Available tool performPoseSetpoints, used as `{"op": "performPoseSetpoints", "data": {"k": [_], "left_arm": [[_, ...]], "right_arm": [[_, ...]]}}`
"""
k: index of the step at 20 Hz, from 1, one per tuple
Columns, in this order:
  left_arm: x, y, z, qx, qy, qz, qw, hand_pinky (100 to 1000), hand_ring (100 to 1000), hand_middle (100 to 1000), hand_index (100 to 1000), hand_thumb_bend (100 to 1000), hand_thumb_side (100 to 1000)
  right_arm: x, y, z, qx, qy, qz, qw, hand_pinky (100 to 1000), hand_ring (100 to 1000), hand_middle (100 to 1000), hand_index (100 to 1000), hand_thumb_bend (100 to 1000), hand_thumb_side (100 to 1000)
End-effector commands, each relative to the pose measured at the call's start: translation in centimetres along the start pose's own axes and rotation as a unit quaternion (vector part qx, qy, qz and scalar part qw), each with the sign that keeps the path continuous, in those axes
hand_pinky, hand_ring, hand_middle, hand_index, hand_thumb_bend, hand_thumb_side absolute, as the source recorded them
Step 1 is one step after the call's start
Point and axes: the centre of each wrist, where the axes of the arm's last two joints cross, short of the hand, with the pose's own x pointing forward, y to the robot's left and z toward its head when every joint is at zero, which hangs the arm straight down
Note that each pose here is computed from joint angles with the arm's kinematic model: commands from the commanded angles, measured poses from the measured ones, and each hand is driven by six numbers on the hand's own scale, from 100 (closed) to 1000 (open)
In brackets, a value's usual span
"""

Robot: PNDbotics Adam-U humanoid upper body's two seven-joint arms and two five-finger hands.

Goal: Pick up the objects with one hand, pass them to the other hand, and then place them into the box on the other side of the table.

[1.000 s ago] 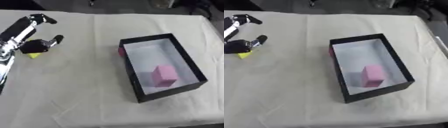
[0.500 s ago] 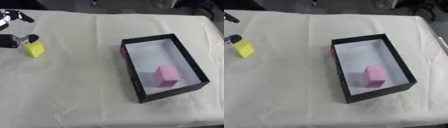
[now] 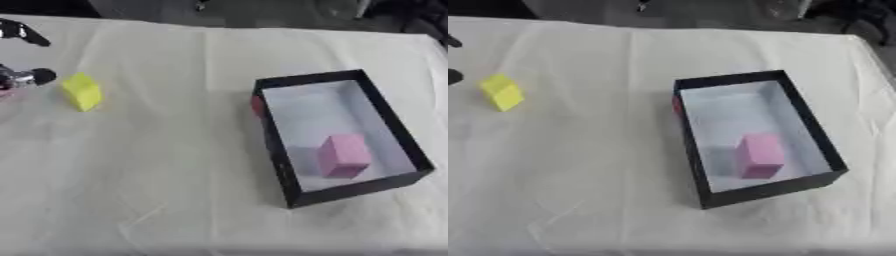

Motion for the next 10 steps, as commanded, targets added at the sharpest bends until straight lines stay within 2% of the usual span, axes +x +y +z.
{"op": "performPoseSetpoints", "data": {"k": [1, 10], "left_arm": [[-1.2, 2.3, 1.6, 0.008, 0.026, -0.021, 0.999, 984, 879, 782, 859, 564, 781], [-2.9, 2.4, 1.9, -0.015, 0.053, 0.001, 0.998, 998, 882, 780, 857, 547, 816]], "right_arm": [[1.0, -0.9, -0.4, -0.007, -0.012, 0.013, 1.000, 723, 913, 914, 967, 100, 330], [0.7, -1.1, -0.3, -0.013, -0.010, 0.014, 1.000, 723, 911, 912, 966, 100, 333]]}}
